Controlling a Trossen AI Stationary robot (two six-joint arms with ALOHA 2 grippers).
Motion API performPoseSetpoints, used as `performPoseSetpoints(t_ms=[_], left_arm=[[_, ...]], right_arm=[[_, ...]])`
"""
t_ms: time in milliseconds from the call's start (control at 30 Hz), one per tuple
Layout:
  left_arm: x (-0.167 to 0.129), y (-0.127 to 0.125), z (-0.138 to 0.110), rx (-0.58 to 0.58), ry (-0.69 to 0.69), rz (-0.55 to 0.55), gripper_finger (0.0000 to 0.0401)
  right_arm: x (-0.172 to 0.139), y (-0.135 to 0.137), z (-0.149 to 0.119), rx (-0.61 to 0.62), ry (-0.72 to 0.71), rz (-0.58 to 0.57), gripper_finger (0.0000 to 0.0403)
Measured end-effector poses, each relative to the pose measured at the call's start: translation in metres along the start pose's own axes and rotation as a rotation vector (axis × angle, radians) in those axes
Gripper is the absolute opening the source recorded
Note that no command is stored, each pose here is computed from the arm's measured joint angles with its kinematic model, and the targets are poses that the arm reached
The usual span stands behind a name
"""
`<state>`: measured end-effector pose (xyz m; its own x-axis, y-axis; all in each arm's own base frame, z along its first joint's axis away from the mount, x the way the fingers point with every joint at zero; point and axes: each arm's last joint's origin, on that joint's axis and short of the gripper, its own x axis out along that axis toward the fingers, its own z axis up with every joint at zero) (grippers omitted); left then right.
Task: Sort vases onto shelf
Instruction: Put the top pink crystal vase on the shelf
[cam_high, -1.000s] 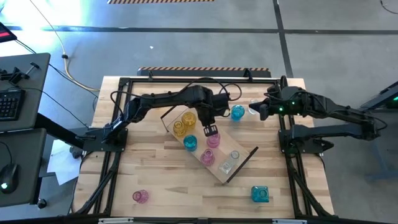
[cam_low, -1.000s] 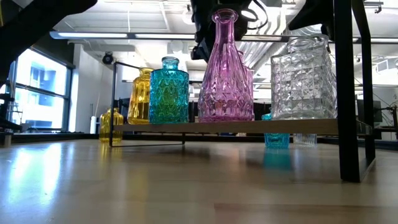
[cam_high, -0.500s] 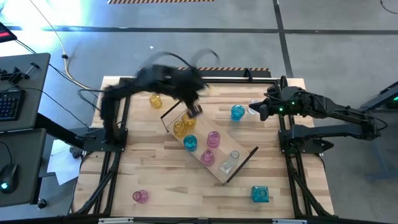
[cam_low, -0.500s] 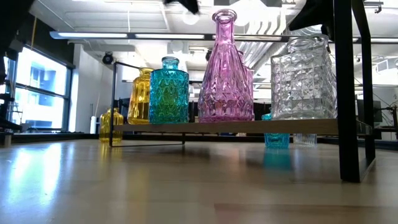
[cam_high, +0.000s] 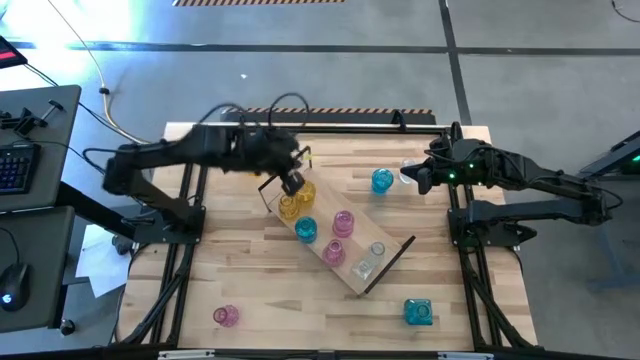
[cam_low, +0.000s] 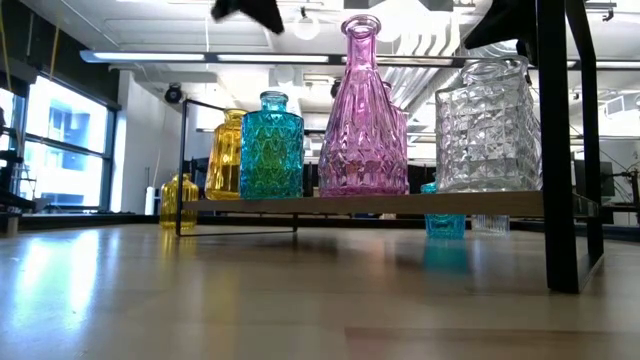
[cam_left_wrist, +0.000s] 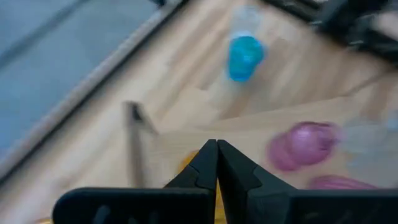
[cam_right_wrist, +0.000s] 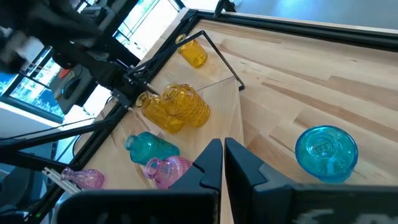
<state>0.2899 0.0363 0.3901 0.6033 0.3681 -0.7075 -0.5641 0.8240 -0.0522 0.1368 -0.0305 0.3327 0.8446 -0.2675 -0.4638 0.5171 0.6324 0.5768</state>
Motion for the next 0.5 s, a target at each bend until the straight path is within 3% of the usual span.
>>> performPoseSetpoints(t_ms=[67, 167, 500], left_arm=[[0.014, 0.000, -0.012, -0.047, -0.026, -0.088, 0.0000], [0.031, 0.000, -0.022, -0.078, -0.020, -0.092, 0.0000], [0.095, -0.021, -0.026, 0.065, 0.136, -0.113, 0.0000]], right_arm=[[0.000, 0.000, 0.000, 0.000, 0.000, 0.000, 0.0000], [0.000, 0.000, 0.000, 0.000, 0.000, 0.000, 0.0000], [0.000, -0.001, -0.001, 0.008, 0.007, -0.007, 0.0000]])
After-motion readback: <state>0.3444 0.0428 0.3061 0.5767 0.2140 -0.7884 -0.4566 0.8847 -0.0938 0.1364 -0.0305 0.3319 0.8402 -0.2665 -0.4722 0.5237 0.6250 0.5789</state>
